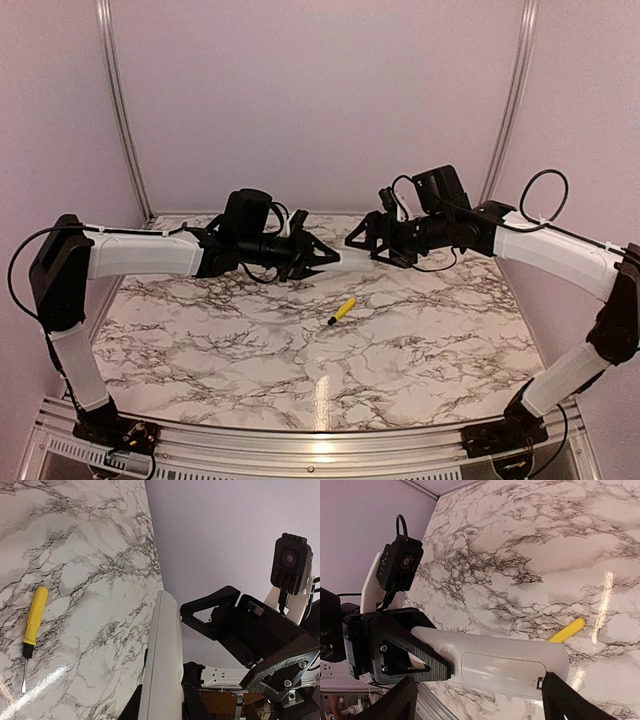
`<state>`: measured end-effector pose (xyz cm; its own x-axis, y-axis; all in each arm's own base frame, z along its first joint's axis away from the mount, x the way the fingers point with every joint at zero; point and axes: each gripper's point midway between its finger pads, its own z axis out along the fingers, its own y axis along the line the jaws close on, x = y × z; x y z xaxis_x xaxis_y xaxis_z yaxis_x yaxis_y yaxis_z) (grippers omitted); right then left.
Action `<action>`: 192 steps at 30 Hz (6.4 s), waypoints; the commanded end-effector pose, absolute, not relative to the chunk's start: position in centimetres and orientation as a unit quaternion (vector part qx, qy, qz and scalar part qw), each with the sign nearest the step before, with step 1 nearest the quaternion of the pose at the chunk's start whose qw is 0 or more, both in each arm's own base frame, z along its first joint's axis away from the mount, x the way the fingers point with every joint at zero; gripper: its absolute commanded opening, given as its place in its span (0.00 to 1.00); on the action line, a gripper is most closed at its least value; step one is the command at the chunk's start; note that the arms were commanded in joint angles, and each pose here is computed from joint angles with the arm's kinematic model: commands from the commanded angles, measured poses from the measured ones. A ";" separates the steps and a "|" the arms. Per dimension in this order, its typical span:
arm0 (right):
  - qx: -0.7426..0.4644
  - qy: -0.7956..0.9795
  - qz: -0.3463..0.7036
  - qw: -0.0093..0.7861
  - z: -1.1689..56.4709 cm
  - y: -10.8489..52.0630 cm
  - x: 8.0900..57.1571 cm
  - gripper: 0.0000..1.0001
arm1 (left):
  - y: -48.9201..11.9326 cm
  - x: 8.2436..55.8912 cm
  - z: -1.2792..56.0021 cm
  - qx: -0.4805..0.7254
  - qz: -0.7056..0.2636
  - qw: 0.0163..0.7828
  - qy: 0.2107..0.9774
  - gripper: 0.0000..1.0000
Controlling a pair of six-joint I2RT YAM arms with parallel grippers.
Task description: Unload the batteries from the remote control
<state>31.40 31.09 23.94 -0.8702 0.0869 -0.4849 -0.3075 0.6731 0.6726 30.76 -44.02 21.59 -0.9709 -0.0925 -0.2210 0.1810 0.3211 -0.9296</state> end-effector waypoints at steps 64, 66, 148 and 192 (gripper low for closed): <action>-0.062 0.862 0.437 0.250 26.8 31.2 29.7 0.55 | -44.3 29.7 22.0 0.086 -0.587 0.139 0.793 0.00; -0.061 0.862 0.437 0.249 26.7 31.2 29.7 0.55 | -44.3 29.7 22.1 0.088 -0.588 0.140 0.792 0.00; -0.054 0.879 0.426 0.205 22.5 31.2 27.8 0.52 | -43.3 30.7 20.7 0.078 -0.572 0.158 0.801 0.00; -0.081 0.926 0.292 0.227 20.5 27.7 28.7 0.63 | -31.7 25.1 6.3 0.080 -0.395 0.122 0.907 0.00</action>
